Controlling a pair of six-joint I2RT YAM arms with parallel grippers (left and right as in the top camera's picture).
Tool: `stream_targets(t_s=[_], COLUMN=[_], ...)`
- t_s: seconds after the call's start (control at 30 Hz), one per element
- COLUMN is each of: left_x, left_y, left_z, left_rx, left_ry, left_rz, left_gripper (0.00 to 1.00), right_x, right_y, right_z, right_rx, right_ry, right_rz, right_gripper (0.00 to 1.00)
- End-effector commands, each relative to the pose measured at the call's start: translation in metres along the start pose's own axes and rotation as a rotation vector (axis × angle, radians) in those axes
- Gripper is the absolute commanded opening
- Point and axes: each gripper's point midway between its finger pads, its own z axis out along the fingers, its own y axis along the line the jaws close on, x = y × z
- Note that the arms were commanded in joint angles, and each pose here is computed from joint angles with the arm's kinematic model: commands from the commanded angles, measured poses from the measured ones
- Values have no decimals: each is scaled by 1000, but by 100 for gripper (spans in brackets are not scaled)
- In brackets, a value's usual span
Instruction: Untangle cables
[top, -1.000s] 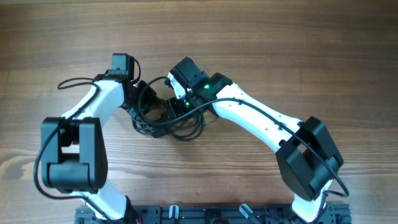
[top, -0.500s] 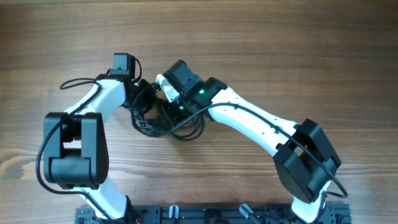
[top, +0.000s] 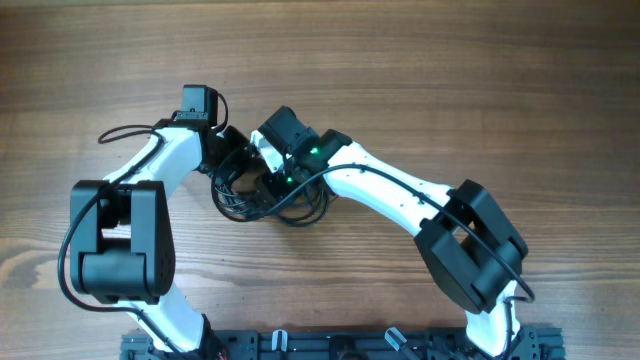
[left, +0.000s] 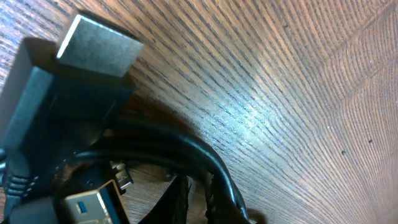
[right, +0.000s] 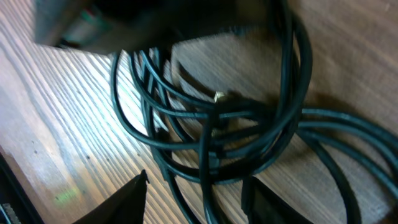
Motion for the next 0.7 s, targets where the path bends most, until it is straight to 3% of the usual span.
stream_targets(t_s=[0.0, 0.2, 0.3, 0.37, 0.5, 0.67], left_x=[-3, -3, -3, -3, -4, -6], left_y=[0, 0, 0, 0, -2, -3], left_z=[4, 4, 4, 4, 4, 4], left_rx=[-7, -7, -6, -6, 0, 6], left_ry=[-1, -1, -1, -2, -7, -14], left_rz=[-3, -3, -3, -3, -1, 2], left_gripper=[13, 13, 13, 13, 13, 12], right_x=[16, 32, 35, 34, 31, 27], right_y=[-9, -14, -15, -15, -14, -3], right_z=[15, 22, 23, 23, 23, 18], right_rx=[22, 29, 30, 29, 23, -41], right_ry=[56, 92, 98, 93, 82, 77], right_rz=[2, 16, 18, 17, 13, 12], right_gripper=[48, 45, 39, 34, 5, 4])
